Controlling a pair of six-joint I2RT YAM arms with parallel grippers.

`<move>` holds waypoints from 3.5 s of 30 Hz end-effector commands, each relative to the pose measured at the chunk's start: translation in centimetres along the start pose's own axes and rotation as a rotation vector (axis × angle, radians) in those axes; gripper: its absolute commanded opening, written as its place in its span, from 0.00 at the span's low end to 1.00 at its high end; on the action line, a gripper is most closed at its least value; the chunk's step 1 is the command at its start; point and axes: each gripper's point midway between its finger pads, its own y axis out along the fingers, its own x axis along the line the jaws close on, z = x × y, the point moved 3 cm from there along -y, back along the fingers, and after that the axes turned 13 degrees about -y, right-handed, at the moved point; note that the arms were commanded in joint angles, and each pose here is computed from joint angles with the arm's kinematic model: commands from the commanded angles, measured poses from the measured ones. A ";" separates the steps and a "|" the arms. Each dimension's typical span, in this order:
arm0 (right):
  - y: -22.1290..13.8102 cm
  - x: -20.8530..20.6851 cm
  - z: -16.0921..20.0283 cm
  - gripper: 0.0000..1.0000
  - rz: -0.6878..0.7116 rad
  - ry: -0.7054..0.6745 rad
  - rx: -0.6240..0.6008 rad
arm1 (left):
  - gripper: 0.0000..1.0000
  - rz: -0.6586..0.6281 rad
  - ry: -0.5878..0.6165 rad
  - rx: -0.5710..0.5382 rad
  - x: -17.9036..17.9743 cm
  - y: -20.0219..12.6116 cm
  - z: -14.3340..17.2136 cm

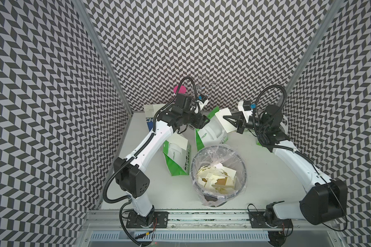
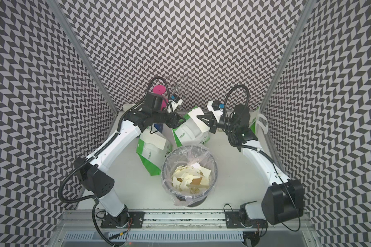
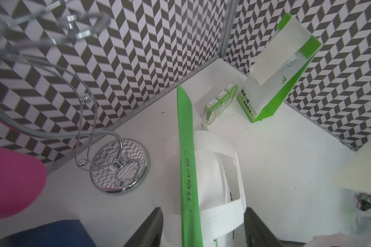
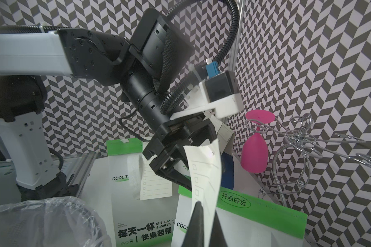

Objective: Shred takeout receipts and throw away
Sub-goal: Shred the takeout receipt.

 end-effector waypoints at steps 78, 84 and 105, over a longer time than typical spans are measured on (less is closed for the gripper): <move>1.7 7.3 -10.8 0.09 -0.153 -0.022 -0.094 | 0.00 0.548 0.208 -0.201 -14.4 -13.5 -2.1; 1.2 7.8 -11.0 0.00 -0.152 -0.047 -0.095 | 0.00 0.502 0.197 -0.196 -13.8 -13.2 -2.2; -2.3 10.5 -14.5 0.00 0.072 -0.420 -0.251 | 0.00 0.408 0.072 -0.070 -11.9 -10.2 -0.4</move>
